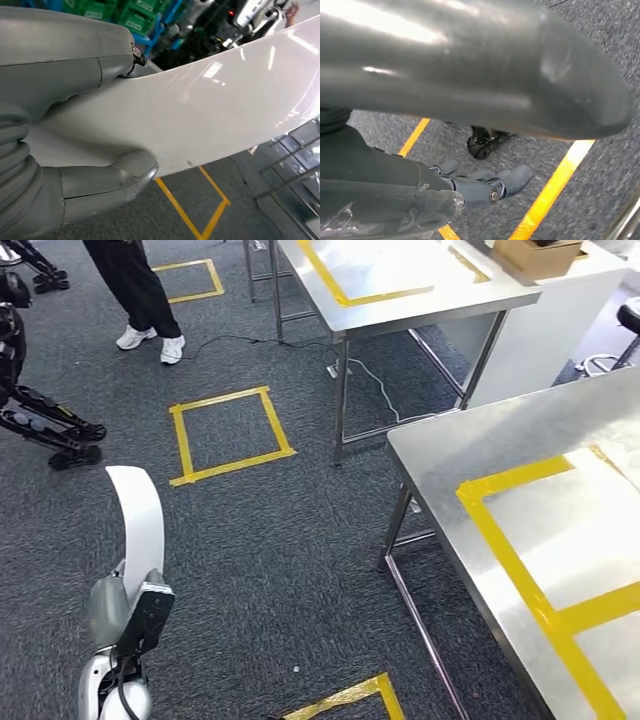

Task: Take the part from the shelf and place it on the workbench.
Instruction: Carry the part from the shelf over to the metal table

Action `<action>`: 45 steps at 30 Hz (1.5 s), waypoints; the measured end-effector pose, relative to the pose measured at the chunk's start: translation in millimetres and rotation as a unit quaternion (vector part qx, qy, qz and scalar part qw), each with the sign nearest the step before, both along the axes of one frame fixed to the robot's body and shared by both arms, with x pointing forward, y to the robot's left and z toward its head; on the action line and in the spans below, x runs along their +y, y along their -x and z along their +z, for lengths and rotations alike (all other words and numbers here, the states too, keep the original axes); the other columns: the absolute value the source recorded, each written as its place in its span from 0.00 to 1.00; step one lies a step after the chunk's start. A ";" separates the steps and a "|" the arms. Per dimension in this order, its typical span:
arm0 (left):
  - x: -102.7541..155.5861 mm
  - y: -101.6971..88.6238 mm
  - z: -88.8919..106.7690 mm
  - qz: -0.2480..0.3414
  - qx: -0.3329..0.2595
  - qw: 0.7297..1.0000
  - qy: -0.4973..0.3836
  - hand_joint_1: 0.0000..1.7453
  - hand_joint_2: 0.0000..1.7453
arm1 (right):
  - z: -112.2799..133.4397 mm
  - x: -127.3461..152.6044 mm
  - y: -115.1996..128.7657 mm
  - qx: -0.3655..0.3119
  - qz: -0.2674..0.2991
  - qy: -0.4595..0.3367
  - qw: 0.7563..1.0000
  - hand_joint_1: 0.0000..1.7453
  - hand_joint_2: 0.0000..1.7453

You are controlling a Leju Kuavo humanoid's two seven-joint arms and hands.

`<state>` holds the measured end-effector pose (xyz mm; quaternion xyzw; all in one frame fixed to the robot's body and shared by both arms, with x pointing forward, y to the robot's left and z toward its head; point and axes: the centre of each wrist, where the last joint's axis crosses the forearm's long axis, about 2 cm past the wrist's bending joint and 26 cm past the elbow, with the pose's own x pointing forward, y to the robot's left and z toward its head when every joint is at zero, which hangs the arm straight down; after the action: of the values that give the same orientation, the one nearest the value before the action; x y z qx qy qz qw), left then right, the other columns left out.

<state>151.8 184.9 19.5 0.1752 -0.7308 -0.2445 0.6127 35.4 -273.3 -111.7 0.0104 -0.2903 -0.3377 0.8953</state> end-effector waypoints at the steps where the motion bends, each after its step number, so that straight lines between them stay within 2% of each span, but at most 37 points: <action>1: 0.1 0.0 0.0 0.000 0.000 1.000 0.001 1.00 1.00 | -0.1 -0.2 0.6 0.001 0.000 0.000 1.000 0.00 0.00; 8: 0.6 -0.2 2.6 -0.004 -0.004 1.000 0.017 1.00 1.00 | -0.7 -0.3 7.1 0.004 0.008 0.002 1.000 0.00 0.00; 13: 4.7 5.5 1.0 -0.001 0.001 1.000 0.022 1.00 1.00 | -0.2 1.0 2.1 0.001 0.012 0.002 1.000 0.00 0.00; 27: 9.2 6.0 2.9 -0.009 -0.008 1.000 0.024 1.00 1.00 | 0.2 2.8 -0.7 -0.003 0.022 0.002 1.000 0.00 0.00; 45: 21.8 10.2 2.9 -0.009 -0.019 0.999 0.024 1.00 1.00 | 0.4 12.9 1.9 0.011 0.072 -0.006 0.997 0.00 0.00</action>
<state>141.6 206.8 22.3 0.1588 -0.7494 -0.2288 0.6007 33.4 -260.4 -111.3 0.0333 -0.2766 -0.2740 0.9205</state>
